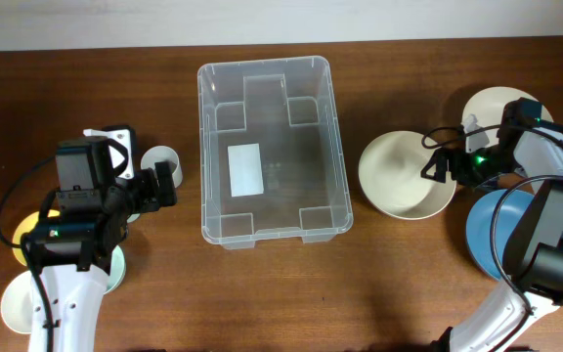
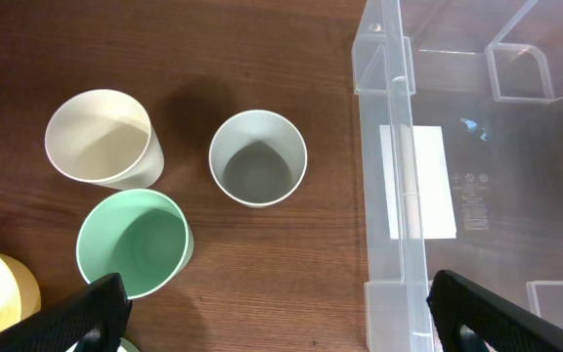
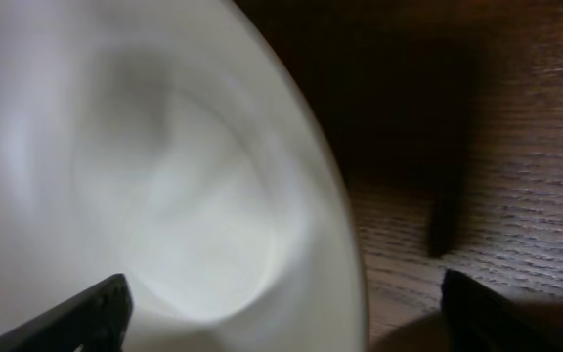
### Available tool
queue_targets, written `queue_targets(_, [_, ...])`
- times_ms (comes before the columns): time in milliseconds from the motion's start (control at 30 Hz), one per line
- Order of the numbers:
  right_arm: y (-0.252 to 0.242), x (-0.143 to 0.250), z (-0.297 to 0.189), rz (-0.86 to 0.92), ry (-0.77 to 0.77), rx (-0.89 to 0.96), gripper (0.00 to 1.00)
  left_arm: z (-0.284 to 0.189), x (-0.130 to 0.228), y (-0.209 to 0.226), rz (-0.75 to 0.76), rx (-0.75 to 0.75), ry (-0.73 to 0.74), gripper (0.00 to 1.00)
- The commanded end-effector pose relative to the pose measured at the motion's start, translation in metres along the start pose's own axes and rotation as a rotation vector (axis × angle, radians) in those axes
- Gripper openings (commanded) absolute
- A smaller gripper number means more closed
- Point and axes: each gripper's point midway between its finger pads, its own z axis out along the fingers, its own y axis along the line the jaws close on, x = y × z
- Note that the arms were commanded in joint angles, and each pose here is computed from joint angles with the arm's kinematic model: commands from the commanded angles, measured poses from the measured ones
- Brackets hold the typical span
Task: Pack container
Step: 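Grip the cream plate rim with the right gripper and tilt it up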
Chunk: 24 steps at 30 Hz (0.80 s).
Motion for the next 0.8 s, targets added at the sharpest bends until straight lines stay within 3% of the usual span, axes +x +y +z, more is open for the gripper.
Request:
queue_targets(0, [0.010,0.002,0.009,-0.037,0.022,-0.008,0.93,-0.005,-0.008,0.002,0.011,-0.011,-0.022,1.00])
queue_targets(567, [0.017,0.010,0.022,-0.047,0.044,-0.011,0.91,-0.005,-0.008,0.002,0.011,-0.011,-0.022,1.00])
queue_targets(767, [0.016,0.016,0.028,-0.043,0.051,-0.013,0.80,-0.005,-0.008,0.002,0.011,-0.011,-0.022,1.00])
